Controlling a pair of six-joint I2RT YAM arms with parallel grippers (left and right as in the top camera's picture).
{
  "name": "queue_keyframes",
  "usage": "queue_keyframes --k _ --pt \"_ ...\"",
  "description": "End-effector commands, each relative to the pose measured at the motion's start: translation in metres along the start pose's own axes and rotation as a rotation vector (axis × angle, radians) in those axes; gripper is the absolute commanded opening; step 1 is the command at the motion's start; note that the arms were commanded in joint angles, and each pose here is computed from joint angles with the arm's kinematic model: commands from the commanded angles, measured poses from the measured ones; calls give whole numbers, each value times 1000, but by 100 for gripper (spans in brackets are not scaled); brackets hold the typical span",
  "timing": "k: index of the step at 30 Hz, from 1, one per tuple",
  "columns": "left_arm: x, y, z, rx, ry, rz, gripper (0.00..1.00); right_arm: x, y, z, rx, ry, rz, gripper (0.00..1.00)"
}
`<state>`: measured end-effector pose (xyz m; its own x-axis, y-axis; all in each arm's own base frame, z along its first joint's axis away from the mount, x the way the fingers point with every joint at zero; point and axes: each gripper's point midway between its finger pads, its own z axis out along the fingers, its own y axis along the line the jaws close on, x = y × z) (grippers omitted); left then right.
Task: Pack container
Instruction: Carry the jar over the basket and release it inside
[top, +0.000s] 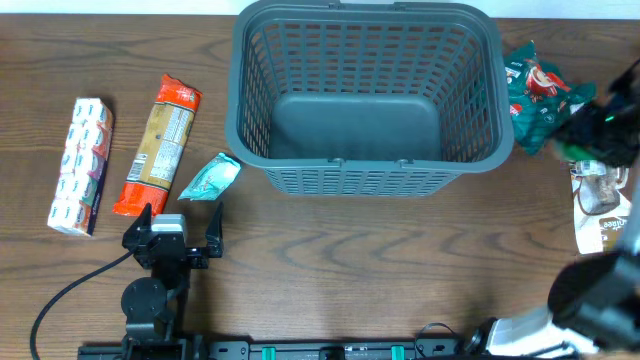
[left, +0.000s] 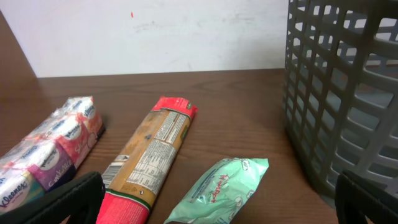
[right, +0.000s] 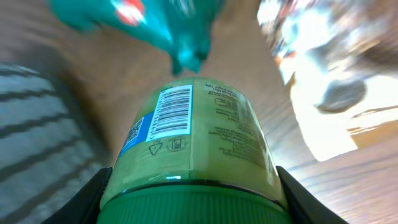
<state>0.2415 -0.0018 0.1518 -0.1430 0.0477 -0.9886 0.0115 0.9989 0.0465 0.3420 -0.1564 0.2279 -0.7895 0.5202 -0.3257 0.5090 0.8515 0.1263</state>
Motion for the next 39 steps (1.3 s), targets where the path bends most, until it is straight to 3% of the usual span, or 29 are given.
queue_keyframes --k 1,8,14,19,26,39 --pt "15 1 2 -8 34 14 99 -14 17 -82 -40 -217 -22 2" --pt "15 1 2 -8 34 14 99 -3 76 -199 -157 -486 -190 2" --pt "15 1 2 -8 34 14 99 26 149 -216 -249 -501 -379 2" --pt "15 1 2 -8 34 14 99 46 201 -185 -239 -415 -524 2" --pt "15 1 2 -8 34 14 99 55 247 -99 -93 -239 -629 2" --pt "15 1 2 -8 34 14 99 46 235 30 42 60 -568 1"
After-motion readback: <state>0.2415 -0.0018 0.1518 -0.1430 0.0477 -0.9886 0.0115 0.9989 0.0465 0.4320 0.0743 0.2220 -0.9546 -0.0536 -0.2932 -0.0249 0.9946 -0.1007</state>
